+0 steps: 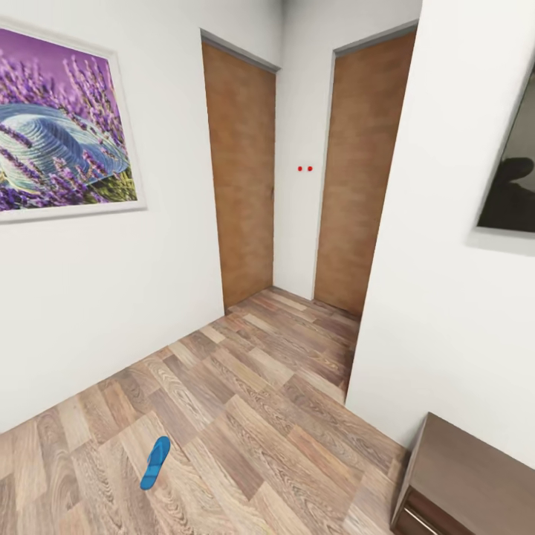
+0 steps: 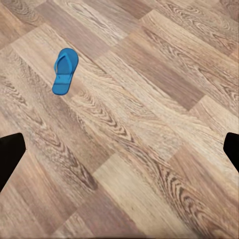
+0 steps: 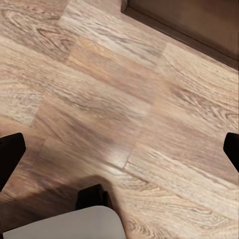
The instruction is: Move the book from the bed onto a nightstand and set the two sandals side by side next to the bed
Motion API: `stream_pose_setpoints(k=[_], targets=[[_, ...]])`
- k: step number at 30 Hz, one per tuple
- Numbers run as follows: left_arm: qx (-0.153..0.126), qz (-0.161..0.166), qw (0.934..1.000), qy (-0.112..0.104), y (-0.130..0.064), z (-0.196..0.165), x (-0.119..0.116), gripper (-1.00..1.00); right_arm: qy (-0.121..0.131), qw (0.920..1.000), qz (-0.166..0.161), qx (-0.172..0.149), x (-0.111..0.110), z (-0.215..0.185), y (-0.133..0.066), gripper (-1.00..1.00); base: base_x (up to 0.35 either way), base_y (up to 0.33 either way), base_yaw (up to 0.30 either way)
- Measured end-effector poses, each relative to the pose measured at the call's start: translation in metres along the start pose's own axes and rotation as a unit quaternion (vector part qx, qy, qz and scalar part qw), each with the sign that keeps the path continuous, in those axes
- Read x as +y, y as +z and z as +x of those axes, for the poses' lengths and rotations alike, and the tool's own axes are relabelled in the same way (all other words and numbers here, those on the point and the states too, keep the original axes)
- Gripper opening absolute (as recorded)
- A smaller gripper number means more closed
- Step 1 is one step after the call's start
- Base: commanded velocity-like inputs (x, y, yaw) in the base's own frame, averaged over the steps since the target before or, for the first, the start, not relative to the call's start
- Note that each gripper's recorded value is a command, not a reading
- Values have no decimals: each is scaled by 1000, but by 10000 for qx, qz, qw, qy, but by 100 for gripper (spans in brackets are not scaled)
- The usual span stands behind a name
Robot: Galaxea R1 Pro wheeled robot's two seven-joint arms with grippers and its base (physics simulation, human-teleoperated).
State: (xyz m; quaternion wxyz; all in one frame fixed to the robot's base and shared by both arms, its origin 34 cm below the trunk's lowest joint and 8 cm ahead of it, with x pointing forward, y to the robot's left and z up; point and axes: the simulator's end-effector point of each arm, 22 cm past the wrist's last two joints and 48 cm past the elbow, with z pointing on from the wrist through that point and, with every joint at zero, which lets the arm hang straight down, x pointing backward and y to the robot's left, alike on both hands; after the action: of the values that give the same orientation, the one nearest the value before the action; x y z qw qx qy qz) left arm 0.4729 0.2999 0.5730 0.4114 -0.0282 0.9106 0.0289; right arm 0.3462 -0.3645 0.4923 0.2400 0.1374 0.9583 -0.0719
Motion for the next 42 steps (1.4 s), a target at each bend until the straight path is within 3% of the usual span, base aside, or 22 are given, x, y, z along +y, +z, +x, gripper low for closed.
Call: stream_pose_setpoints(k=[20,28,34,42], targets=[[3,5,10000,-6,0,0,-1,100,0,10000,0,0,0,0,0,100,0,0,233],[11,58,10000,-72,0,1,-12,100,0,10000,0,0,0,0,0,100,0,0,234],[239,67,9997,-62,-3,23,-13,100,0,10000,0,0,0,0,0,100,0,0,253],[301,68,9995,-61,-4,29,-14,100,-5,10000,-4,1,1,0,0,100,0,0,243]])
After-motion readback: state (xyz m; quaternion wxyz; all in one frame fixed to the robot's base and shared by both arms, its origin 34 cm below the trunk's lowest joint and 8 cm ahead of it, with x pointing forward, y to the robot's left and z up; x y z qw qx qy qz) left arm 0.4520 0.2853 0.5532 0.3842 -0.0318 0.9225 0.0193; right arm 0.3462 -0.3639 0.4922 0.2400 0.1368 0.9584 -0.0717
